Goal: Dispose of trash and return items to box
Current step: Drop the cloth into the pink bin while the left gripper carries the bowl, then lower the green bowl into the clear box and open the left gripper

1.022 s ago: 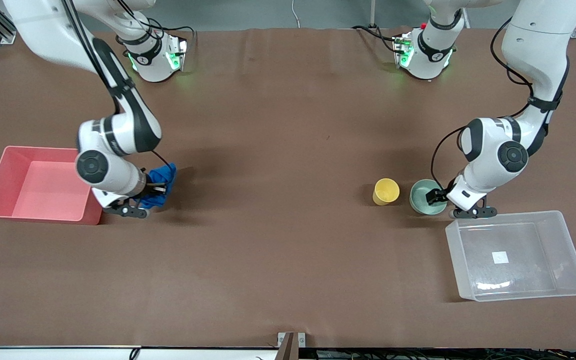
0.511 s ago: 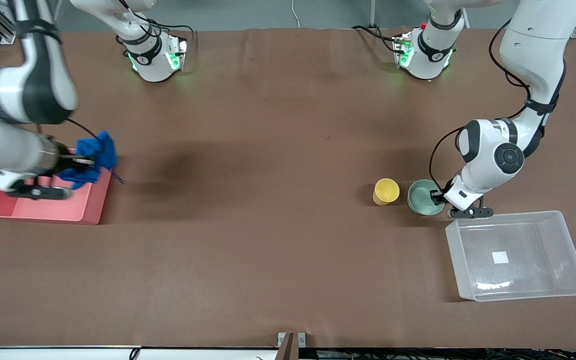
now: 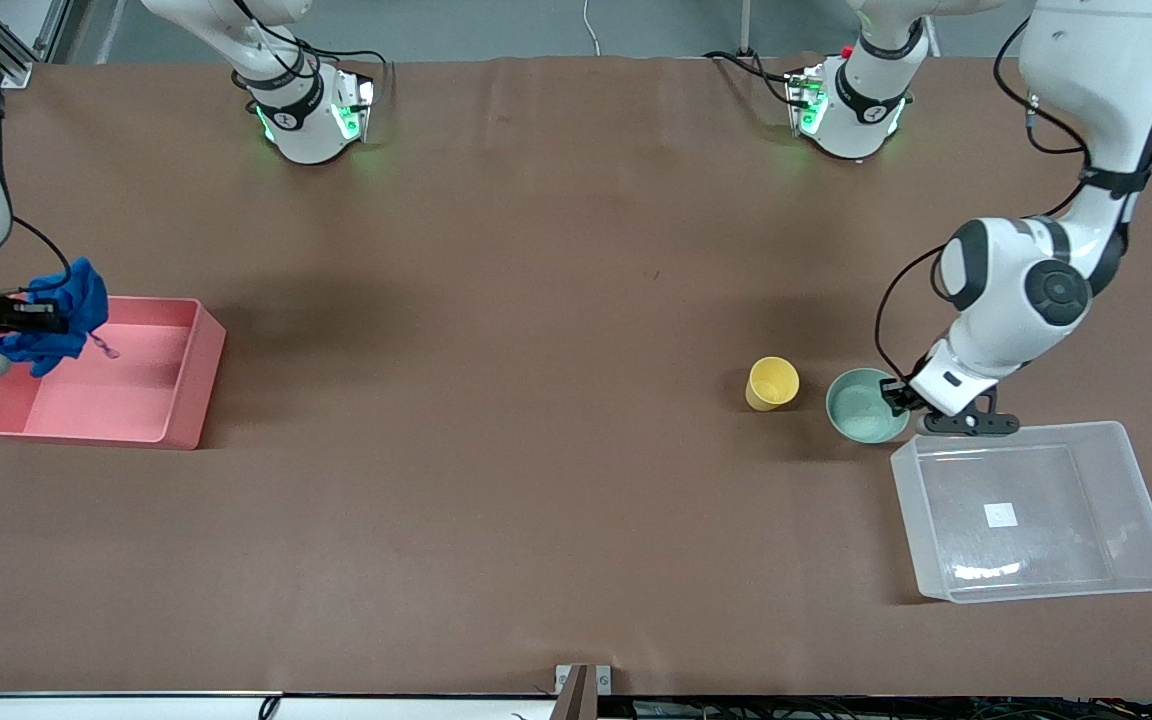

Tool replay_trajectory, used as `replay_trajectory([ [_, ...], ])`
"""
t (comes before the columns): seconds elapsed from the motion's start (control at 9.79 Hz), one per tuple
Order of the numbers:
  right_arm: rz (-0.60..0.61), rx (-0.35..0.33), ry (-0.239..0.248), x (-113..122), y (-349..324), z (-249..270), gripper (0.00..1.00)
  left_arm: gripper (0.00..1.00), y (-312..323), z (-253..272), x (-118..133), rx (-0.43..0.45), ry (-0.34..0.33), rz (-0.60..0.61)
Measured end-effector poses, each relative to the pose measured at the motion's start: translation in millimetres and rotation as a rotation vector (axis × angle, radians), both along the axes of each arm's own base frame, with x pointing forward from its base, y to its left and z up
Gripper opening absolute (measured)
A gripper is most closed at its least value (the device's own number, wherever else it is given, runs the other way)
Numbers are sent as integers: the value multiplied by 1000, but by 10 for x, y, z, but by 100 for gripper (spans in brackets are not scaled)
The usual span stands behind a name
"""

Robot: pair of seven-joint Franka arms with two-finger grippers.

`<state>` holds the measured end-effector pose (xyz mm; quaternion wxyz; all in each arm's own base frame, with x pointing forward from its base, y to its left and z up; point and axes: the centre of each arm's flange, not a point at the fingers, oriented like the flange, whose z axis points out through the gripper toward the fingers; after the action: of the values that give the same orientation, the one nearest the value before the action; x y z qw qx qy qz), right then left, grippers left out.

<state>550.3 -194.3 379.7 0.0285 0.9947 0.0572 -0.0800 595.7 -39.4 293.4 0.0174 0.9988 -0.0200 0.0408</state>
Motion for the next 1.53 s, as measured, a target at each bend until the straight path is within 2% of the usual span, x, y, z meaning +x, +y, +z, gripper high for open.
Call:
replay_trajectory([
  [0.31, 28, -32, -73, -96, 50, -880, 13, 4, 190, 852, 460, 4, -15, -36],
  [0.51, 40, -42, -96, -213, 94, -1267, 15, 4, 669, 961, 813, 8, -12, -98],
  [0.61, 42, -42, -90, -239, 108, -1366, 22, 4, 902, 879, 1007, 5, 8, -123],
  [0.82, 43, -39, -82, -221, 121, -1333, 49, 4, 1141, 704, 1266, 2, 23, -142],
  [0.92, 34, -32, -65, -182, 117, -1186, 65, 4, 1242, 630, 1336, 10, 17, -143],
  [1.12, -32, -10, -28, -41, 171, -385, 94, 4, 1536, 402, 1448, 41, -10, -129],
  [1.23, -77, -2, -25, 17, 322, 143, 100, 4, 1664, 219, 1502, 54, -36, -121],
  [1.33, -134, -3, -33, 60, 586, 658, 100, 4, 1724, 41, 1545, 59, -53, -116],
  [1.53, -229, -13, -80, 71, 1140, 1479, 100, 4, 1719, -252, 1586, 59, -57, -114],
])
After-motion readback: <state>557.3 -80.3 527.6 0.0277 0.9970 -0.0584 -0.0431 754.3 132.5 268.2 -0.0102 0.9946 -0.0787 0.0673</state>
